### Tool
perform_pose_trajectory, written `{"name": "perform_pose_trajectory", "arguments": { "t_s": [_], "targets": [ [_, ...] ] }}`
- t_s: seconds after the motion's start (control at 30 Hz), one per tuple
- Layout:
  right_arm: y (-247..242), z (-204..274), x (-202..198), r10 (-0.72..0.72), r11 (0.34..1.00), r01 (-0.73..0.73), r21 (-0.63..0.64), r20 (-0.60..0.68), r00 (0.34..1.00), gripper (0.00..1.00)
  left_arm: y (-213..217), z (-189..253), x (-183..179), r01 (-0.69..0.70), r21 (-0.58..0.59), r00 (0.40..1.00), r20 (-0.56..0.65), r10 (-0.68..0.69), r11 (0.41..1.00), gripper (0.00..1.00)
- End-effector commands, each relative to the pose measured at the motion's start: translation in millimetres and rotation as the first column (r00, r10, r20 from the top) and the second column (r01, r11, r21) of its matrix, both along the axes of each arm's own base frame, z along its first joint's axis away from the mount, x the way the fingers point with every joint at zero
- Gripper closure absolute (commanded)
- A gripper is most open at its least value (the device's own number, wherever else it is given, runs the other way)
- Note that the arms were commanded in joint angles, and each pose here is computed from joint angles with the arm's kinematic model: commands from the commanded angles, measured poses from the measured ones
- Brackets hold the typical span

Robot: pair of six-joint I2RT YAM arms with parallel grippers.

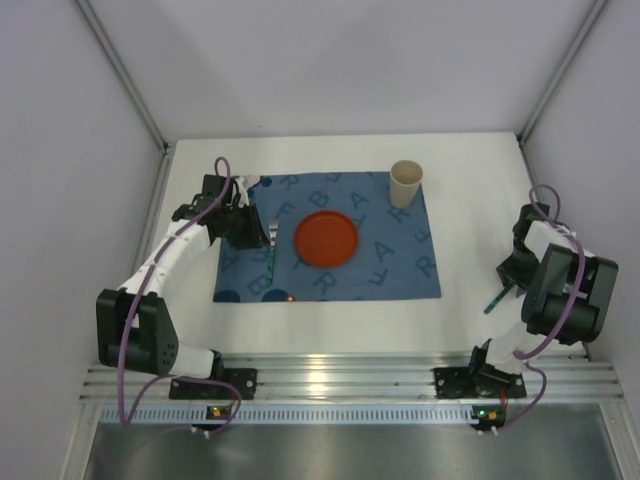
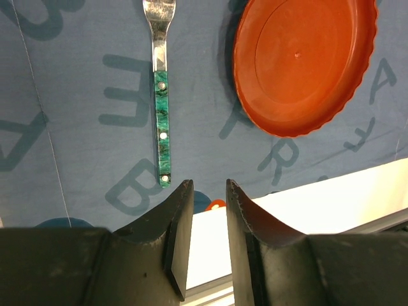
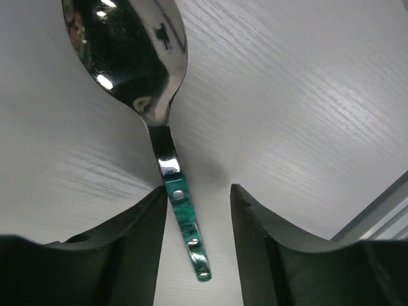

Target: Set the dinner table for one person

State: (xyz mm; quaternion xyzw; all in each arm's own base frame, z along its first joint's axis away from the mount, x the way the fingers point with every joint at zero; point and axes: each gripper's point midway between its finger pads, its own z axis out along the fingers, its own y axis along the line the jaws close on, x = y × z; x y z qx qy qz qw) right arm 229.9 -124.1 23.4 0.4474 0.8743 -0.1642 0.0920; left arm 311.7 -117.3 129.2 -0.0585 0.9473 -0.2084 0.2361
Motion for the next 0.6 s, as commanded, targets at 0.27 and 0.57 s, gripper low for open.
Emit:
{"name": "perform_pose_trajectory", "arguments": {
  "t_s": [0.27,0.57],
  "targets": [
    [-17,-21,-5,-0.018,1.0,0.018,0.009,0.011,1.0,0.66,1,20,17,0.009,0.027,0.999,0.042,-0.01,1.0,0.68],
    [-9,-38,6,0.023,0.997,-0.026,0.066,0.051,0.998,1.0,0,23,21,0.015,0.03,0.999,0.031,-0.016,0.999,0.69]
  ]
}}
